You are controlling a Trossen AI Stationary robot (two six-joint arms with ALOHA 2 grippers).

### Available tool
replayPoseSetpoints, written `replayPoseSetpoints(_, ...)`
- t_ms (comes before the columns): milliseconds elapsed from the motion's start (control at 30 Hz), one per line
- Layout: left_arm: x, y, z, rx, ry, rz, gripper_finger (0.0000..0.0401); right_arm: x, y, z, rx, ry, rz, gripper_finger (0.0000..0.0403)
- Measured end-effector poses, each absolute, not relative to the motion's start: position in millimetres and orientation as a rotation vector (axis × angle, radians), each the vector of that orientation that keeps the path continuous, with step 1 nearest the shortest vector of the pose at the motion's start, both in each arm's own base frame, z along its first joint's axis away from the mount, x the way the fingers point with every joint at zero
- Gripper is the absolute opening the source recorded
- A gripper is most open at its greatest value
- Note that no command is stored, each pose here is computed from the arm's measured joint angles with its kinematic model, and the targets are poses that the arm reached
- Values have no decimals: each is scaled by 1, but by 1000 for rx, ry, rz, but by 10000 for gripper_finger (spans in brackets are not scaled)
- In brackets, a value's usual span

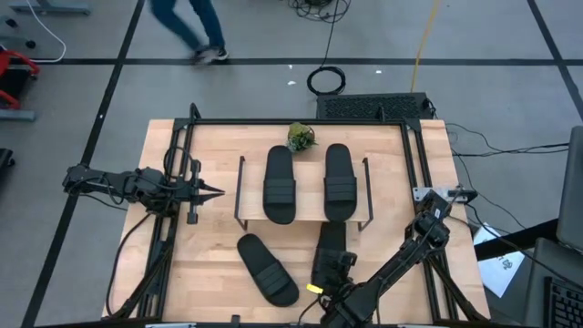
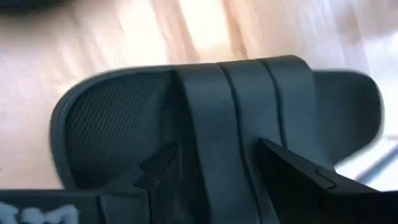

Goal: Pick and place slides into the shelf
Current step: Put the black slide under the shelf

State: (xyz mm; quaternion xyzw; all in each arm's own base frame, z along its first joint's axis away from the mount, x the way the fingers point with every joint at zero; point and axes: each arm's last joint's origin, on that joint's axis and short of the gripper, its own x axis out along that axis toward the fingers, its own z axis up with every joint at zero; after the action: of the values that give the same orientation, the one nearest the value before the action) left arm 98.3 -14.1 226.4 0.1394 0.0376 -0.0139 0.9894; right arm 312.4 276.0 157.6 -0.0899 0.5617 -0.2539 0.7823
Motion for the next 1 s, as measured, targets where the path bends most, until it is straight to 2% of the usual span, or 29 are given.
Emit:
replayPoseSetpoints(200, 98, -14, 226, 278, 77, -29, 26, 306, 269, 145, -258, 1232, -576, 155)
replayPoseSetpoints(267, 98, -14, 226, 277, 76, -29, 26, 303, 267, 139, -270, 1234, -589, 120)
replayPoseSetpoints(367, 98, -14, 226, 275, 77, -29, 26, 297, 265, 133, -319, 1227, -605, 41)
replayPoseSetpoints(433, 98, -14, 226, 275, 77, -29, 26, 294, 267, 134, -339, 1186, -626, 14)
replayPoseSetpoints(767, 98, -14, 226, 269, 79, -30, 26, 290, 275, 147, -348, 1120, -653, 1)
replayPoseSetpoints(1000, 98, -14, 225, 269, 85, -32, 26, 296, 284, 144, -301, 1084, -573, 4)
